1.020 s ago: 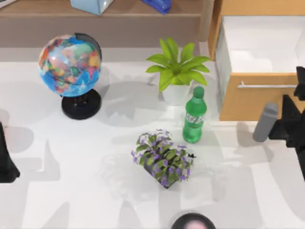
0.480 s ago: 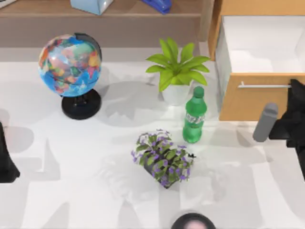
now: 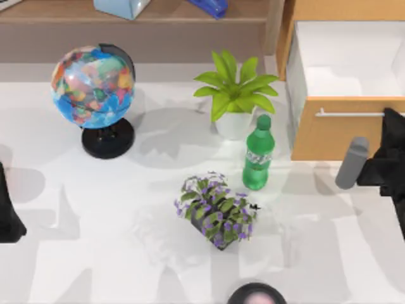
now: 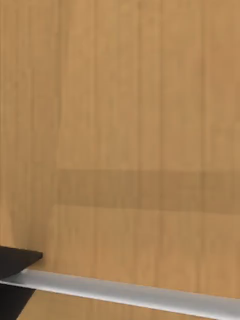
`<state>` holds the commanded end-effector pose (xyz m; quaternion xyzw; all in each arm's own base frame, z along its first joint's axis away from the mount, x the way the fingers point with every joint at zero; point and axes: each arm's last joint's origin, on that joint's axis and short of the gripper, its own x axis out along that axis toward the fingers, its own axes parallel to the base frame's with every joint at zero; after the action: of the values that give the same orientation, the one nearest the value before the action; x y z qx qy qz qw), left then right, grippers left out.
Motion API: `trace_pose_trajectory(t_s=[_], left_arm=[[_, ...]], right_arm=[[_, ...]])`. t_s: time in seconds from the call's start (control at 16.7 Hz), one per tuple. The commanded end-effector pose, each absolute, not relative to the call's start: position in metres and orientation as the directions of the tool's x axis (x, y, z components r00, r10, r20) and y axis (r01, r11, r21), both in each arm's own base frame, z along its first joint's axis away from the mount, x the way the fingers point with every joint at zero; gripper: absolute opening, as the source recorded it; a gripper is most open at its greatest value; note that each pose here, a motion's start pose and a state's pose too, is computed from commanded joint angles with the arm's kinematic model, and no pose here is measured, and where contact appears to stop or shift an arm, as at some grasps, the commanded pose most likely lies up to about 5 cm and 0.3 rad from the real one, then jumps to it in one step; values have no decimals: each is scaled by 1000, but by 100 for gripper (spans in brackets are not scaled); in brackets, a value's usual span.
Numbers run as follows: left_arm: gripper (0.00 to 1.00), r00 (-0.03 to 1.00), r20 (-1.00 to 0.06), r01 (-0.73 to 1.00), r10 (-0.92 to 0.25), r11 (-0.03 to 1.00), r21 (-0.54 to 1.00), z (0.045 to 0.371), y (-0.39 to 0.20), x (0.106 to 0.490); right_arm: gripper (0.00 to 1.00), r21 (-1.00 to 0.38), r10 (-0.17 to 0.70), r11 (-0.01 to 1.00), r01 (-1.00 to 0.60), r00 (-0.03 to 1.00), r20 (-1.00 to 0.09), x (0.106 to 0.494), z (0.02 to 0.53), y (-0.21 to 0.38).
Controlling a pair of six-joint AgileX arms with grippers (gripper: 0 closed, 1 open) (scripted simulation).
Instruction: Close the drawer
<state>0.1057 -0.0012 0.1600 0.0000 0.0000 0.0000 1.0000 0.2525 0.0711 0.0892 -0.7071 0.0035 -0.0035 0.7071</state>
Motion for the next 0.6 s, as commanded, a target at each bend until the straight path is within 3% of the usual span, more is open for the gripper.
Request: trace_pose_trajectory(t_s=[0.24,0.6], left_arm=[[100,1000,0,0,0,1000,0,160,-1,106],[100,1000,0,0,0,1000,0,160,-1,106]], right_arm=[[0,-1000,-7,3,0,1000,0,261,89,72],[0,-1000,-7,1,-6,1000,-6,304,88,72]])
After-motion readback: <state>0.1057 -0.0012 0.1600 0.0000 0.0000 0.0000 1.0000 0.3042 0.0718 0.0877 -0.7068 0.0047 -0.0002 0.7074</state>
